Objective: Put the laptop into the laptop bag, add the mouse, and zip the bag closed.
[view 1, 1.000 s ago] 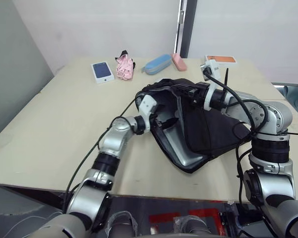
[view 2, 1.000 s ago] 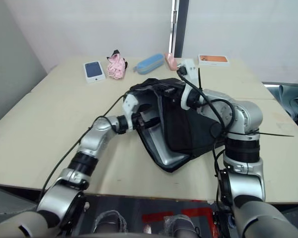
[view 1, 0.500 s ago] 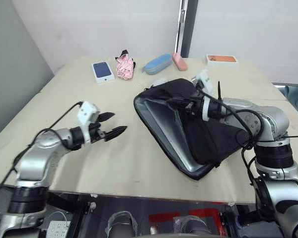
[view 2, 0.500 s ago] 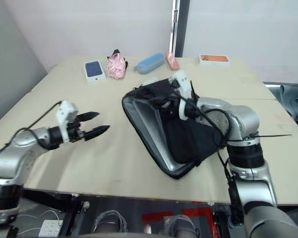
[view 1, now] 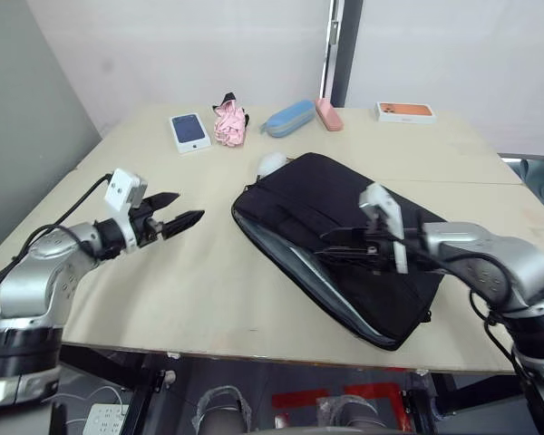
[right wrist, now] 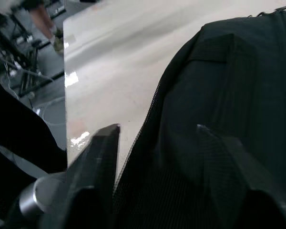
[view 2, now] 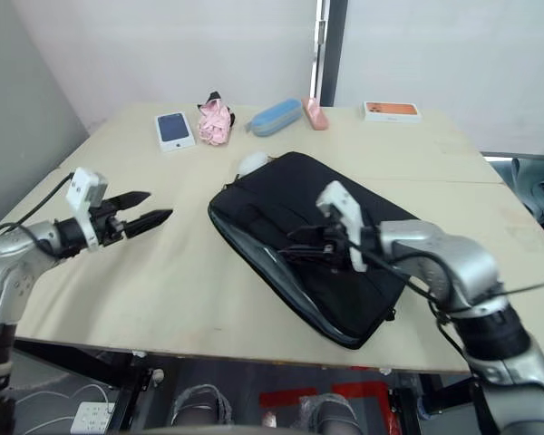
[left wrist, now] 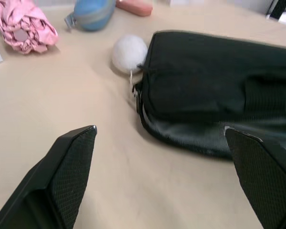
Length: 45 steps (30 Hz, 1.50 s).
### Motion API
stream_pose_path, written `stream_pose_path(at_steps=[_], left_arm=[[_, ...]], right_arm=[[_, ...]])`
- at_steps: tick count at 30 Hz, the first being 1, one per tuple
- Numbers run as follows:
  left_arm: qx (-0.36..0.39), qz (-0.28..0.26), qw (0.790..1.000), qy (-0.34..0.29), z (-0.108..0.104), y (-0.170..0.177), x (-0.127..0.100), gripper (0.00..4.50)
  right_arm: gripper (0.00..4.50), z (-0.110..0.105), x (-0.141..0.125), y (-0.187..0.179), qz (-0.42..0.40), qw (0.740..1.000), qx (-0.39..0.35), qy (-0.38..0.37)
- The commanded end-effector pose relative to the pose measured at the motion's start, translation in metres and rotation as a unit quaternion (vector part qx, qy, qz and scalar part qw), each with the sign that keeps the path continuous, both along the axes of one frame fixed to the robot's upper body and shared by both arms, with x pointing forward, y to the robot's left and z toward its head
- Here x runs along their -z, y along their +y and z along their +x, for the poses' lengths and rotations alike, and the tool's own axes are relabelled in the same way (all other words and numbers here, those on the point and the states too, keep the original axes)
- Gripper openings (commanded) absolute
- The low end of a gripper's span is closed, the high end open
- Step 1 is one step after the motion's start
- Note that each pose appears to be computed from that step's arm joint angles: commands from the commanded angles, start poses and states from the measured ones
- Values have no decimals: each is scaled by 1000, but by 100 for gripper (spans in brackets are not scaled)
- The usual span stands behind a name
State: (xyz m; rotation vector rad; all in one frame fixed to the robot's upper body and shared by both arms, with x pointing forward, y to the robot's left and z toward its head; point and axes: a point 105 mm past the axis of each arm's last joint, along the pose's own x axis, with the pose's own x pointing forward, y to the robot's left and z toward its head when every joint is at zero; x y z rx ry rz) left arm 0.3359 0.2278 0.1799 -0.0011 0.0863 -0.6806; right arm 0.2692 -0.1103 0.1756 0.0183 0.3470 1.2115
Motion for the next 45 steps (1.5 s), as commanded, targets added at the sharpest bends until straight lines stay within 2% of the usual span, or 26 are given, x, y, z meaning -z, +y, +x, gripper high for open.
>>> stream_pose_path(at_steps=[1, 2, 6, 9, 13, 17, 23, 30, 37, 43, 45], left_arm=[[-13, -16, 1000, -2, 22, -3, 0, 450], [-16, -25, 1000, 5, 31, -6, 3, 450], [-17, -45, 999, 19, 62, -24, 12, 450], [-7, -55, 998, 38, 82, -44, 23, 450], [6, -35, 998, 59, 94, -58, 40, 450], [23, -28, 997, 71, 97, -65, 47, 450], [36, -13, 996, 86, 95, -70, 61, 262], [46, -19, 995, 91, 91, -69, 66, 5], [36, -18, 995, 90, 91, -65, 66, 2], [36, -17, 995, 89, 88, -60, 68, 2], [35, -15, 995, 89, 87, -58, 69, 0]], right_arm=[[430, -3, -17, -23, 21, 999, 41, -9], [445, 2, -18, -35, 18, 997, 76, -12], [445, 19, -12, -87, 3, 978, 206, -10], [445, 27, -13, -121, 25, 959, 283, 1], [445, 24, -5, -157, 29, 937, 348, 23], [445, 15, 5, -180, 21, 923, 381, 43], [450, -1, 31, -206, 29, 895, 436, 88], [450, -4, 49, -216, 45, 878, 460, 123], [450, 11, 62, -205, 69, 872, 462, 148], [450, 15, 70, -195, 69, 876, 450, 161], [393, 15, 69, -195, 76, 875, 451, 159]])
